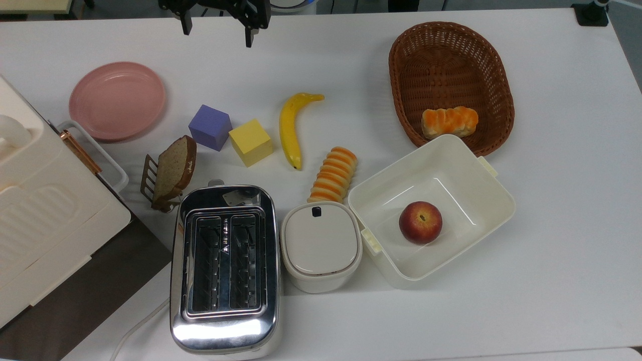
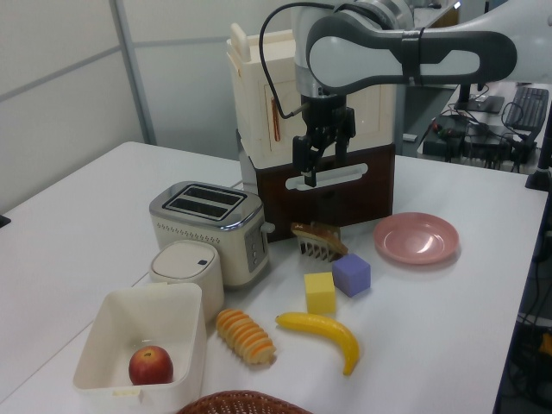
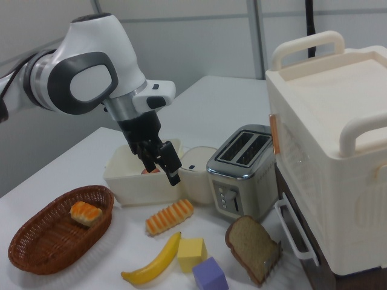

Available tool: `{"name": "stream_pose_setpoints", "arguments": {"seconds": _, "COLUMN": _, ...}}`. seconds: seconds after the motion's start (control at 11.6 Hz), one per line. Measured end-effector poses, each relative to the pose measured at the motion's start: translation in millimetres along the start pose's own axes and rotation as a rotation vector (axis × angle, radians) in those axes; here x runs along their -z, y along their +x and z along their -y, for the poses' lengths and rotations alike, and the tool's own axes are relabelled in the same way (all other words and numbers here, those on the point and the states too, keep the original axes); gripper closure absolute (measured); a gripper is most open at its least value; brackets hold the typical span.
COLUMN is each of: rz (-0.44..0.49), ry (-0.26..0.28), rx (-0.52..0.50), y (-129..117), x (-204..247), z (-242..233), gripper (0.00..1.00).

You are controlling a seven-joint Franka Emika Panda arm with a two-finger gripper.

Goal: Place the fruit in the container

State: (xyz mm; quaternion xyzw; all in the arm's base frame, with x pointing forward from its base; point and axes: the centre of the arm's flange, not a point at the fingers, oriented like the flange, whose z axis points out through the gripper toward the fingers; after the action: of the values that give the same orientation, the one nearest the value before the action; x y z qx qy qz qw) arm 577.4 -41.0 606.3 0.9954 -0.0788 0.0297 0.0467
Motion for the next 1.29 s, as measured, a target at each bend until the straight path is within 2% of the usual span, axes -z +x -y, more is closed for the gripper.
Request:
{"name": "stream_pose_setpoints", "arguments": {"seconds": 0.09, "rz": 0.000, "ry": 0.000, "rx": 0.000, "y": 0, "x": 0, "z": 0, "gripper": 0.00}}
{"name": "stream_pose_setpoints", "arguments": {"seconds": 0.34, "rz": 0.029, "ry": 0.061, "rx": 0.044, "y": -2, "x": -3, "z": -19, "gripper": 0.00}}
{"name": "stream_pose_setpoints", "arguments": {"seconds": 1.29, "rz": 0.028, "ry": 0.078, "rx": 0.045, "y": -1, "x": -2, "z": -20, "gripper": 0.00}}
